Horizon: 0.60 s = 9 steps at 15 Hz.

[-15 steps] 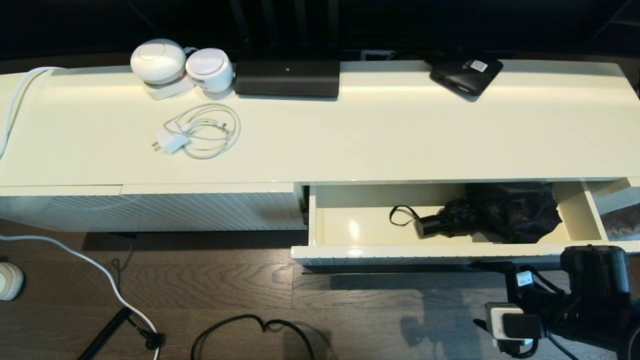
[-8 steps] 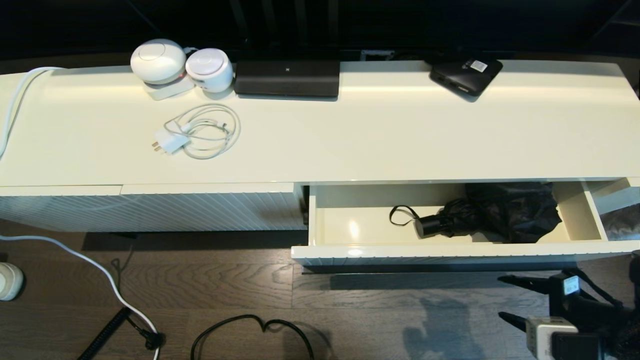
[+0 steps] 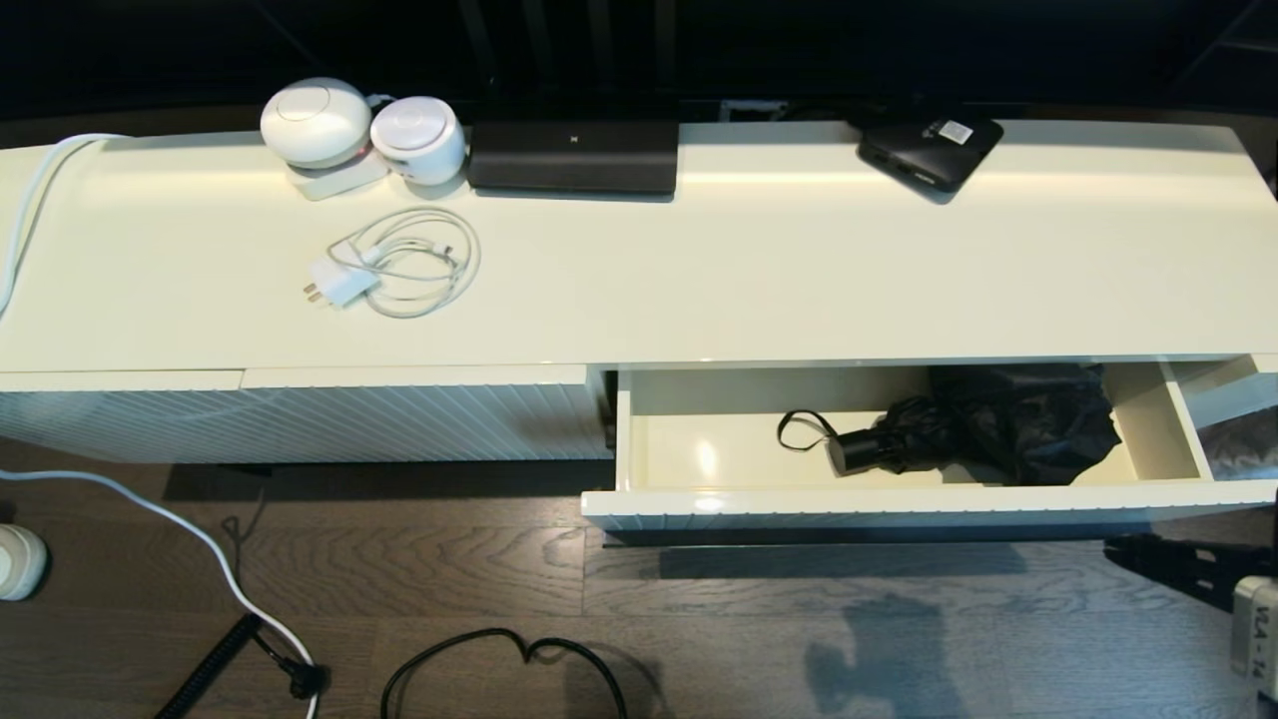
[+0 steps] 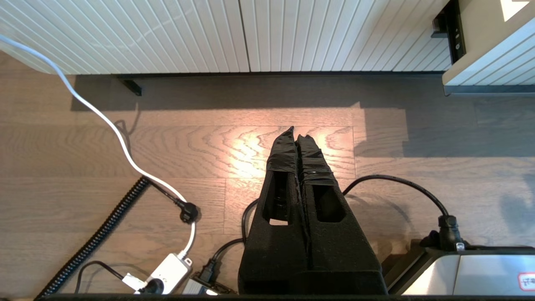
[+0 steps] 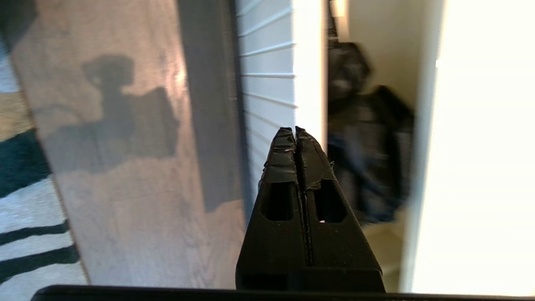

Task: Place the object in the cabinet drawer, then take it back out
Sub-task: Open the drawer

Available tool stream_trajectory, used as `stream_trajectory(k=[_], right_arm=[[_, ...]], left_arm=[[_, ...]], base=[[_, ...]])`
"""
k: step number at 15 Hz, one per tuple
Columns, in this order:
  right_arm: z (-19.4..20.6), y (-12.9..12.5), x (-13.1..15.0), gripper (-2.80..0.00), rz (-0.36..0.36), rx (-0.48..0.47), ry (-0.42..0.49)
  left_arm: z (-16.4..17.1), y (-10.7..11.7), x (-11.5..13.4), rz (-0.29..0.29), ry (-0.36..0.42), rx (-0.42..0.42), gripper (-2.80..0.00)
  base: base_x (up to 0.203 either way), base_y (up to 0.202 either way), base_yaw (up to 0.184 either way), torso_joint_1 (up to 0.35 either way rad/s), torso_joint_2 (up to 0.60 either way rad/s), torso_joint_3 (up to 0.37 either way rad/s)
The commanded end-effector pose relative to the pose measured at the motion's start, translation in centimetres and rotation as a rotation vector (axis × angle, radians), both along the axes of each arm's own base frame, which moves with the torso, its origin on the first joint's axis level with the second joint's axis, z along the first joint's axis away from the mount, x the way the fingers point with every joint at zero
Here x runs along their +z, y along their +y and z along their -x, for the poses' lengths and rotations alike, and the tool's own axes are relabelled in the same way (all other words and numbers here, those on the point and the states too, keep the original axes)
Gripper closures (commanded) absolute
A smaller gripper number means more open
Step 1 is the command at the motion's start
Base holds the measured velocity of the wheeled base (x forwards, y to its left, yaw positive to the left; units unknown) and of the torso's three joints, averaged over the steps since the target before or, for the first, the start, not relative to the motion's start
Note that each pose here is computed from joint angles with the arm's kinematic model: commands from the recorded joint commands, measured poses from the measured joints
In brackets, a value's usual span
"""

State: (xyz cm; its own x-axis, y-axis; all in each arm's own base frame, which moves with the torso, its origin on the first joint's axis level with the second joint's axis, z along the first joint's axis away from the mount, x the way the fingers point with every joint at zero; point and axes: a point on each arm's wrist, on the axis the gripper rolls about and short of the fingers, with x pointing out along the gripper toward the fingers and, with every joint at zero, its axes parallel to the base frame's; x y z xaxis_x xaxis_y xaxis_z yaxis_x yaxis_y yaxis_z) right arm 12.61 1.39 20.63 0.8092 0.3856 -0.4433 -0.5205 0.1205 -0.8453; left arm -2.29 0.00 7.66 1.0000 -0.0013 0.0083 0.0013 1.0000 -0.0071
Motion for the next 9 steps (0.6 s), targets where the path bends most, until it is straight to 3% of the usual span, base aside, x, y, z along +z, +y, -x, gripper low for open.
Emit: stream_trajectory(k=[1, 6, 9], right_arm=[[-0.3, 0.0, 1.9, 0.00, -0.002, 0.002, -0.038], [-5.0, 0.2, 0.1, 0.00, 0.016, -0.023, 0.112], [-8.7, 0.4, -1.2, 0.00, 0.030, -0.042, 0.148]], left_arm=[[0.0, 0.0, 0.0, 0.001, -0.001, 0.001, 0.00], [0.0, 0.0, 0.0, 0.001, -0.001, 0.000, 0.00], [0.0, 0.0, 0.0, 0.001, 0.001, 0.001, 0.00]], base=[[0.000, 0.000, 0.000, 0.000, 0.00, 0.000], [0.000, 0.000, 0.000, 0.000, 0.00, 0.000], [0.000, 0.000, 0.000, 0.000, 0.00, 0.000]])
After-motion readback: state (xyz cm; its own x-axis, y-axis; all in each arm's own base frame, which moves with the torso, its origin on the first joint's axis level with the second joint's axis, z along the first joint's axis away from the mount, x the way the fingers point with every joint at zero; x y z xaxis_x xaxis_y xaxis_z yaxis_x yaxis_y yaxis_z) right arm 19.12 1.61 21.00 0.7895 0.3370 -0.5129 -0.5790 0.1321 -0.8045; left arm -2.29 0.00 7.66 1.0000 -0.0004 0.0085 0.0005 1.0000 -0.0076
